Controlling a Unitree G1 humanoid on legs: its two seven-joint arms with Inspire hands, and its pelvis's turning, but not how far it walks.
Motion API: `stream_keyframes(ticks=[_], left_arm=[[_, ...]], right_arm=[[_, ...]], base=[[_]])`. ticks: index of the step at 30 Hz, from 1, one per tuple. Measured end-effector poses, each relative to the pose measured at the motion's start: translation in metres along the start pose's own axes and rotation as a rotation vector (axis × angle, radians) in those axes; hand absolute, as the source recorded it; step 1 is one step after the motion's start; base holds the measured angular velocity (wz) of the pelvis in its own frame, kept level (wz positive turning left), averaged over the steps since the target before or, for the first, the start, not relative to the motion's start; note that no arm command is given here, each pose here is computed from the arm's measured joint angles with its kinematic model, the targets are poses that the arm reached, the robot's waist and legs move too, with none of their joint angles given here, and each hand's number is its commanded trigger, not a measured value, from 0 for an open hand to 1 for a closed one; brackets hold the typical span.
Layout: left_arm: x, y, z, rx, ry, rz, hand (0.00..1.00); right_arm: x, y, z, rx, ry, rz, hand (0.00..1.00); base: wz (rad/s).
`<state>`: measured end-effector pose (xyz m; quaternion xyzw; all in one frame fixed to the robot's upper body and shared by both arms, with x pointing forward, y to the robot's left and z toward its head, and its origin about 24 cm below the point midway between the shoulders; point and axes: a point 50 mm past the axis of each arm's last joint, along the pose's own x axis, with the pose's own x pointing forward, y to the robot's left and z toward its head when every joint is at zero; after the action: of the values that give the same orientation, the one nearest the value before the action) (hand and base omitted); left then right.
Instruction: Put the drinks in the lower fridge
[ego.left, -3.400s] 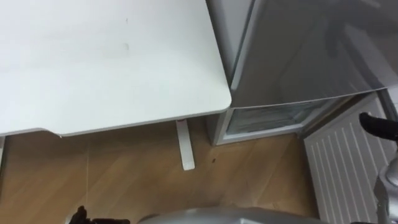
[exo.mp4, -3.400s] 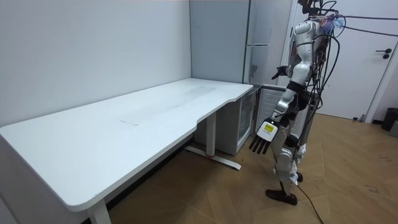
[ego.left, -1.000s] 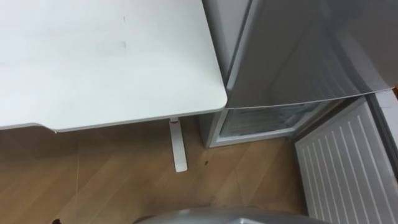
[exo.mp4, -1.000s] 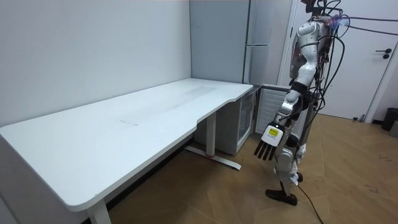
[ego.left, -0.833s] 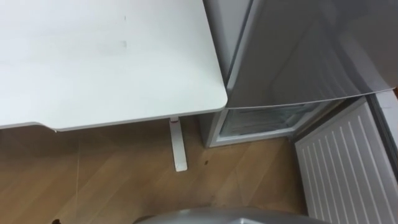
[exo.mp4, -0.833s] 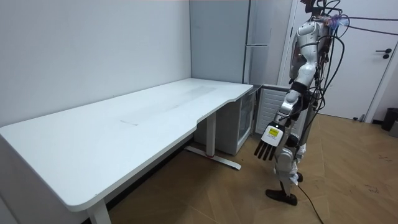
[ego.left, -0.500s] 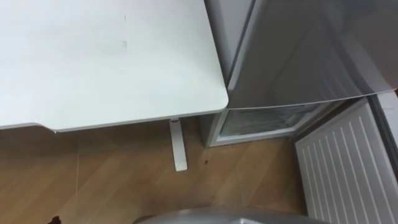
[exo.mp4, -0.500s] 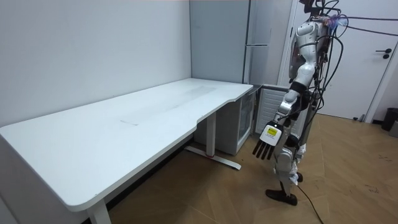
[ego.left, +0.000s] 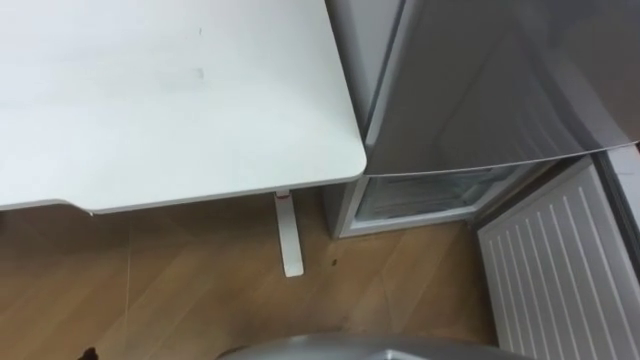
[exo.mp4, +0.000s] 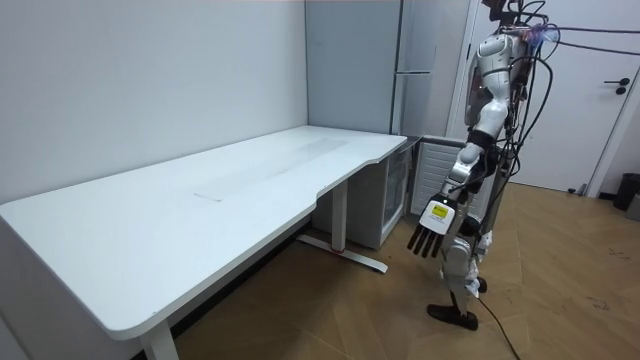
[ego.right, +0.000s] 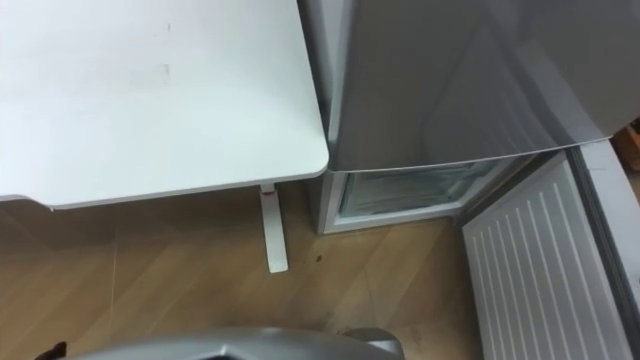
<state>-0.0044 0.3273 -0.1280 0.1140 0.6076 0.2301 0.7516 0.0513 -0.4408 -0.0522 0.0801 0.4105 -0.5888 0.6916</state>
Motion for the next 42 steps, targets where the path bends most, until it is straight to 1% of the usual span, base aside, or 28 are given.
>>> stream_keyframes(ticks=[5,7,11,17,21,22,23,24,26,27,30,31,33,34,36,37,38,39,40,42], left_arm=[[0.0,0.005,-0.002,-0.028,0.015,0.017,0.0],[0.0,0.005,-0.003,-0.028,0.016,0.016,0.0],[0.0,0.005,-0.003,-0.026,0.025,0.011,0.0],[0.0,0.002,-0.006,-0.029,0.05,-0.03,0.0],[0.001,0.001,-0.006,-0.019,0.048,-0.037,0.0],[0.001,0.0,-0.004,-0.008,0.044,-0.047,0.0],[0.001,-0.002,-0.003,0.006,0.042,-0.062,0.0],[0.002,-0.004,-0.001,0.013,0.039,-0.068,0.0],[0.004,-0.012,0.007,0.049,0.03,-0.094,0.0],[0.004,-0.013,0.007,0.058,0.033,-0.099,0.0],[0.005,-0.022,0.014,0.104,0.021,-0.126,0.0],[0.005,-0.024,0.014,0.114,0.019,-0.132,0.0],[0.005,-0.032,0.023,0.155,-0.003,-0.157,0.0],[0.005,-0.034,0.023,0.158,-0.002,-0.163,0.0],[0.006,-0.043,0.031,0.198,-0.018,-0.183,0.0],[0.006,-0.045,0.034,0.213,-0.026,-0.188,0.0],[0.005,-0.05,0.036,0.238,-0.04,-0.199,0.0],[0.005,-0.054,0.037,0.265,-0.044,-0.21,0.0],[0.004,-0.055,0.036,0.277,-0.042,-0.215,0.0],[0.003,-0.057,0.029,0.3,-0.014,-0.214,0.0]], right_arm=[[0.001,-0.007,0.002,0.027,0.012,-0.021,0.0],[0.001,-0.009,0.001,0.028,0.015,-0.027,0.0],[0.002,-0.012,0.0,0.082,0.024,-0.028,0.0],[0.003,-0.02,-0.006,0.05,0.028,-0.043,0.0],[0.003,-0.018,-0.007,-0.015,0.02,-0.01,0.0],[0.002,-0.013,-0.01,-0.029,0.02,0.011,0.0],[0.001,-0.007,-0.012,-0.067,0.01,0.031,0.0],[0.001,-0.005,-0.013,-0.095,0.006,0.036,0.0],[0.0,-0.003,-0.021,-0.204,-0.006,0.05,0.0],[0.0,-0.002,-0.023,-0.223,-0.014,0.06,0.0],[-0.008,0.011,-0.036,-0.376,-0.075,0.141,0.0],[-0.009,0.014,-0.038,-0.396,-0.086,0.156,0.0],[-0.025,0.028,-0.048,-0.458,-0.16,0.264,0.0],[-0.03,0.033,-0.049,-0.455,-0.178,0.296,0.0],[-0.056,0.053,-0.058,-0.462,-0.255,0.439,0.0],[-0.062,0.057,-0.06,-0.463,-0.27,0.472,0.0],[-0.074,0.064,-0.064,-0.452,-0.292,0.537,0.0],[-0.087,0.072,-0.067,-0.443,-0.317,0.606,0.0],[-0.093,0.077,-0.067,-0.44,-0.329,0.64,0.0],[-0.113,0.094,-0.073,-0.409,-0.346,0.803,0.0]], base=[[0.03],[0.0],[0.0],[0.04],[-0.01],[-0.08],[-0.11],[-0.09],[-0.04],[-0.08],[-0.36],[-0.37],[-0.47],[-0.44],[-0.27],[-0.17],[-0.15],[-0.17],[-0.24],[-0.27]])
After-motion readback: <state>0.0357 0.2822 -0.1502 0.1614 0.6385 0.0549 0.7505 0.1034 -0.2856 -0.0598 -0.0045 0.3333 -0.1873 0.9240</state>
